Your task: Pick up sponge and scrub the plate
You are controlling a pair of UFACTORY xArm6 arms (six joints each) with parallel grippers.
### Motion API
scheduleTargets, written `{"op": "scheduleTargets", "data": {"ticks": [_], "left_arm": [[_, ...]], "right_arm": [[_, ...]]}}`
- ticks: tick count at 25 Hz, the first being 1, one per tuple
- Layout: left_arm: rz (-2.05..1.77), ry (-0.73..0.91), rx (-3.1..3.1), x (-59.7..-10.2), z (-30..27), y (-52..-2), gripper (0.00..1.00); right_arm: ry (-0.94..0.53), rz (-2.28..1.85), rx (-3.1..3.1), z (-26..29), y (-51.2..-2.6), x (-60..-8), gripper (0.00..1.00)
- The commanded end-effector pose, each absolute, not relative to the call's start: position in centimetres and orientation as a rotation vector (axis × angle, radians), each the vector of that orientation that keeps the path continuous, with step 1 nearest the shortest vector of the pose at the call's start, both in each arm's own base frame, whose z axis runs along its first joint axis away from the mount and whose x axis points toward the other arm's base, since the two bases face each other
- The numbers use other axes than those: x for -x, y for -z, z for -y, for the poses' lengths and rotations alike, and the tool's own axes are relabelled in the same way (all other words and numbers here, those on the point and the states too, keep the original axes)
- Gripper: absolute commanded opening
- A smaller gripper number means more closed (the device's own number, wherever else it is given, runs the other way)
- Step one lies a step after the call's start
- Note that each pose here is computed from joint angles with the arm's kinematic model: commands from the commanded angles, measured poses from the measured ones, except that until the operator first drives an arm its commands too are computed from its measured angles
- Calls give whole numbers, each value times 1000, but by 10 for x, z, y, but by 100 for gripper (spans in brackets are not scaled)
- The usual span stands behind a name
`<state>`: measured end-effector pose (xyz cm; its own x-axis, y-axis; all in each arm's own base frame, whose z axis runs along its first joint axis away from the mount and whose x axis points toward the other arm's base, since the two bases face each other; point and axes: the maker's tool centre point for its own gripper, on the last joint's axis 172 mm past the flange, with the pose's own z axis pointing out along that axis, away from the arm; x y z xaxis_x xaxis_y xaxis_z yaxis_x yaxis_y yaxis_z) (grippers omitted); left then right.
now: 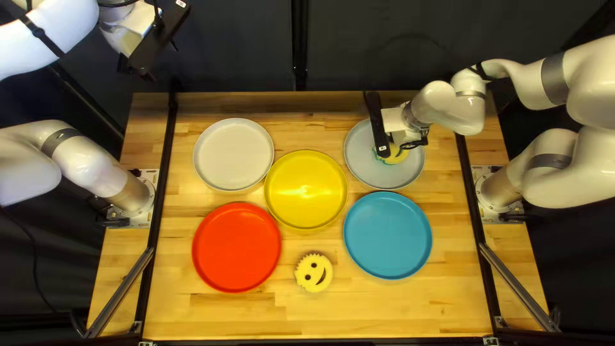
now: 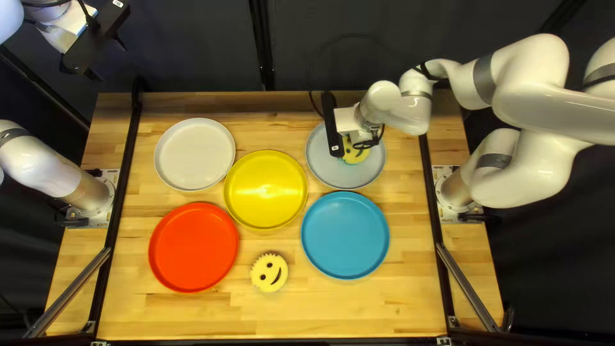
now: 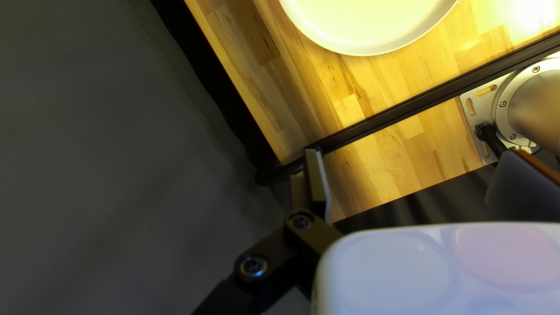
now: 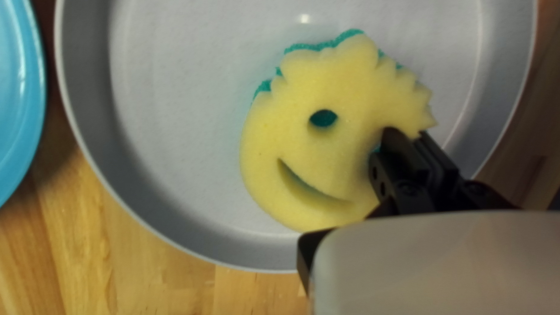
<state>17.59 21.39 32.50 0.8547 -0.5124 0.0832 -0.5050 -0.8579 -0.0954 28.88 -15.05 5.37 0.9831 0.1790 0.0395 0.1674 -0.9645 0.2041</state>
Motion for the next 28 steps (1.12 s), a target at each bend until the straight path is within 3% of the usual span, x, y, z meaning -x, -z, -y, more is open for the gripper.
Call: {"op": "scheduleTargets", "data": {"ticks": [1,12,28], "left_arm": [[-812,162,2958,-176,-214,-325,100],[-812,162,2958,-176,-214,-325,100],[-812,162,2958,-176,-214,-325,100]], "right_arm": [[-71,-254,-2929,163,-54,-286,0],[-68,-227,-2939,217,-52,-303,0],[-50,-283,-2911,171,-47,-278,0]]}}
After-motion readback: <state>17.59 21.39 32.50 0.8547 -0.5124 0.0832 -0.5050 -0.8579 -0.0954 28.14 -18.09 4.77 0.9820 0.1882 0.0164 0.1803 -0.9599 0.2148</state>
